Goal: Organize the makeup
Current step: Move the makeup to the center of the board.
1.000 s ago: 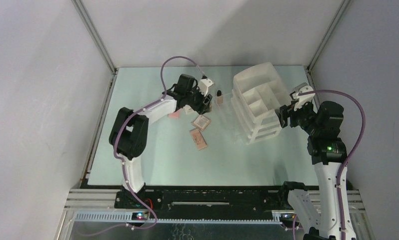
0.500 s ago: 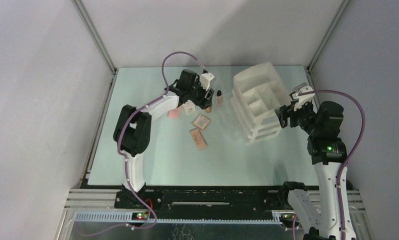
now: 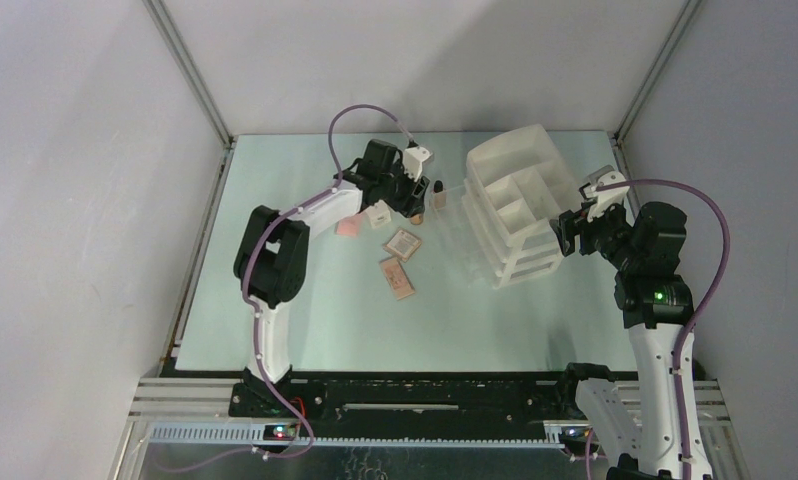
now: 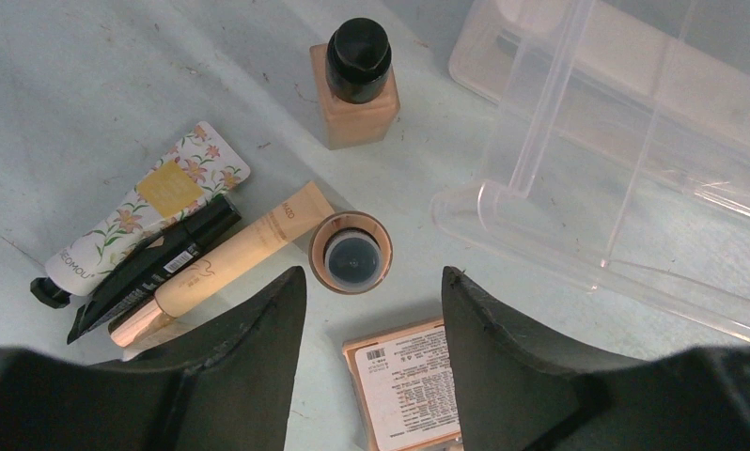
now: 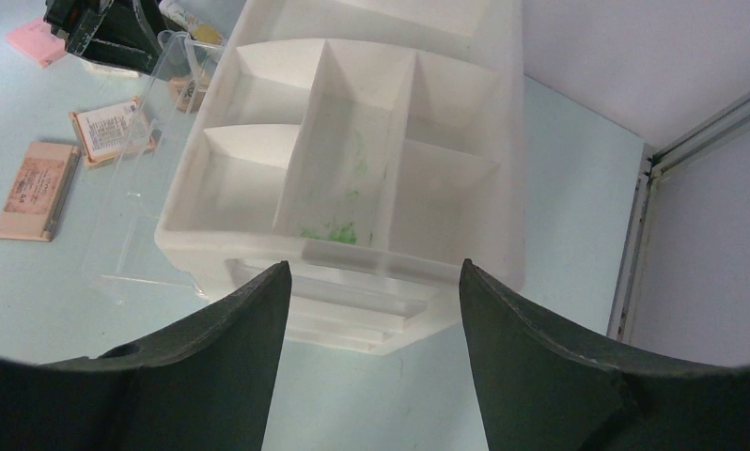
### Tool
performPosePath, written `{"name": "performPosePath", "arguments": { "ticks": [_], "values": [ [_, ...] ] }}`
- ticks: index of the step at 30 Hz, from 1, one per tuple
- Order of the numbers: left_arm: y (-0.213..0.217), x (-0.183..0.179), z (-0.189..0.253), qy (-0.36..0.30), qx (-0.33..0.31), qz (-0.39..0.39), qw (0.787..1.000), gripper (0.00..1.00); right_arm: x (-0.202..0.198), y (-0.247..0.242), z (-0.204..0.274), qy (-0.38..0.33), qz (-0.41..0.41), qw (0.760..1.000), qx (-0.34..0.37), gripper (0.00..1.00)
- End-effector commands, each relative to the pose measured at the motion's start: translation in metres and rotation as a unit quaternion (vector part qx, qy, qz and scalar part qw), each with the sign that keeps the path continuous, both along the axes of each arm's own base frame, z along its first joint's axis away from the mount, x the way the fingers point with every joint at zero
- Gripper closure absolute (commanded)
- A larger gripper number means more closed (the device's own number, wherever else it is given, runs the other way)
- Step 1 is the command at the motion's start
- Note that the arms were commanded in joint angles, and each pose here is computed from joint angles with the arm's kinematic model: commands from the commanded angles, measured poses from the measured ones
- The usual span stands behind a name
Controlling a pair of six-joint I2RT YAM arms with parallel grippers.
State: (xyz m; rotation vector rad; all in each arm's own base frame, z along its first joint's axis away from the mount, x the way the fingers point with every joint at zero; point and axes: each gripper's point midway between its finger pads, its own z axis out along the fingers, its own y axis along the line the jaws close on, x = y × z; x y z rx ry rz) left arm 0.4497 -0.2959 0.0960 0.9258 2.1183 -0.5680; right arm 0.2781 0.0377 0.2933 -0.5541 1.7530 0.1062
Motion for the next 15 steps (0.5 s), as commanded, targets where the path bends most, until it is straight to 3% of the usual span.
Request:
{"name": "performPosePath", "arguments": {
  "ticks": [1,15],
  "values": [
    [-0.0096,0.0162,0.0261,-0.030,-0.017,0.008,0.999,0.42,0.0019,-0.0015,0.0028,-0.008,0.001,1.000,-0.006,0.26],
    [-0.0141,0.0255,0.0236,-0.026,-0.017,0.012,0.999,0.47,0.0017,-0.0024,0.0030,-0.009,0.000,1.000,-0.007,0.26]
  ]
}}
